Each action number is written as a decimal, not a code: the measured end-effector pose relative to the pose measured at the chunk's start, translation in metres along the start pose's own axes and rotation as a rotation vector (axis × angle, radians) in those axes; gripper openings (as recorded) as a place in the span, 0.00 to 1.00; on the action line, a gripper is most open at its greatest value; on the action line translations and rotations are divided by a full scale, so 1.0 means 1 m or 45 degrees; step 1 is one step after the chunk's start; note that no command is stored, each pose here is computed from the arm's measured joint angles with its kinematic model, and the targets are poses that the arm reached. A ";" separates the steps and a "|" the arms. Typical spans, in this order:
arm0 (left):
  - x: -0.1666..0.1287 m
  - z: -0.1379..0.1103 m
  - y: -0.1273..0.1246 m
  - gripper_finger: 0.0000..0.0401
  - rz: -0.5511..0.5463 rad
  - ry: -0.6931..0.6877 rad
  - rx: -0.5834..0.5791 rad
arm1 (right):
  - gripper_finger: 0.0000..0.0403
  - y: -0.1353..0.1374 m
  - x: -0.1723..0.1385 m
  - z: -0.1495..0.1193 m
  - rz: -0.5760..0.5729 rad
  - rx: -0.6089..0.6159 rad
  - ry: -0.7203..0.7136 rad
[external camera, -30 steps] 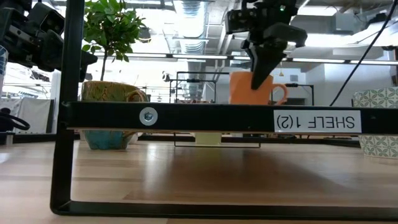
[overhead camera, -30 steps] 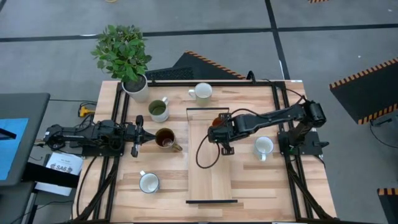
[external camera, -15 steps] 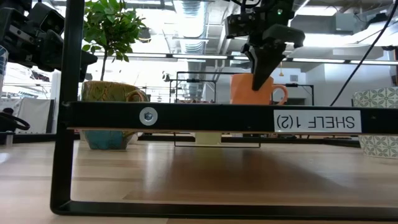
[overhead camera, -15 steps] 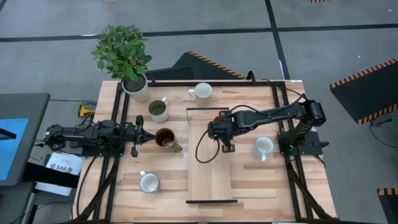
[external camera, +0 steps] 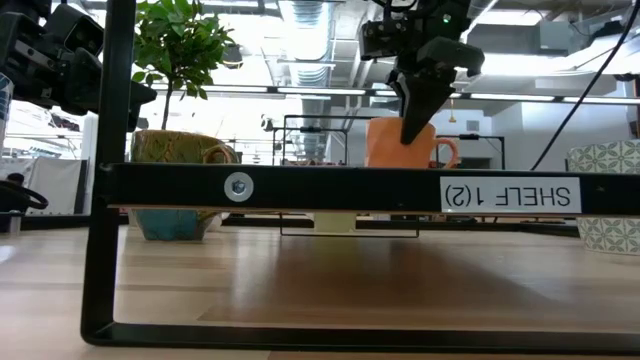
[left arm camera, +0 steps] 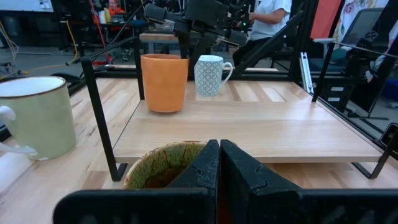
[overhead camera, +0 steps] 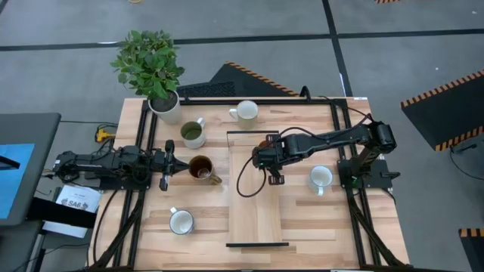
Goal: Place coffee mugs
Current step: Put the orange mug on the shelf, then put the dark green patterned mug on the shelf, then put the white-green mug on the shelf
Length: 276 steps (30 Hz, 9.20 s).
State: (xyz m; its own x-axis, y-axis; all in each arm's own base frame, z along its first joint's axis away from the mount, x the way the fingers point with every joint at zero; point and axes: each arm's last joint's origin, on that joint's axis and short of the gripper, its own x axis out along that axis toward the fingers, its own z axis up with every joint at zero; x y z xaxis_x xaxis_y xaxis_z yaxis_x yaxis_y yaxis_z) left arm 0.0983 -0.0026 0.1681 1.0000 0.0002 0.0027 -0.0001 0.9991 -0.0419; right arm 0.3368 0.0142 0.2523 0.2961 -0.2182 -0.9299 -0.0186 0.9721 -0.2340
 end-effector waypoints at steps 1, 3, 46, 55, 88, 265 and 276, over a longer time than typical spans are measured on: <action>0.000 0.000 0.000 0.00 0.000 0.000 0.000 | 0.17 0.000 0.000 0.000 0.018 0.002 -0.001; 0.000 0.000 0.000 0.00 0.000 0.000 0.000 | 0.18 0.001 0.000 0.000 0.033 0.002 -0.002; 0.000 0.000 0.000 0.00 0.000 0.000 0.000 | 0.55 -0.013 -0.102 -0.131 -0.146 0.473 -0.600; 0.000 0.000 0.000 0.00 0.000 0.000 0.000 | 0.55 -0.011 -0.080 -0.151 -0.267 0.409 -1.296; 0.022 0.073 0.002 0.44 0.311 0.277 -0.349 | 0.55 -0.016 -0.054 -0.140 -0.373 0.399 -1.365; 0.094 0.033 0.104 0.48 0.832 1.119 -0.312 | 0.55 -0.021 -0.039 -0.130 -0.409 0.424 -1.325; 0.097 0.023 0.105 0.33 0.805 1.195 -0.337 | 0.55 -0.021 -0.039 -0.130 -0.410 0.421 -1.324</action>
State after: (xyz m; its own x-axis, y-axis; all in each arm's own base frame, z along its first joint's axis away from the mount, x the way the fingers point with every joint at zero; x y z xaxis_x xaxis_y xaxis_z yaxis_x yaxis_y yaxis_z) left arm 0.1951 0.1033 0.1866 0.4305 0.3537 -0.8304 -0.6104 0.7918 0.0209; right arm 0.2015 -0.0085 0.2570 0.8931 -0.4342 -0.1174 0.4090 0.8925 -0.1901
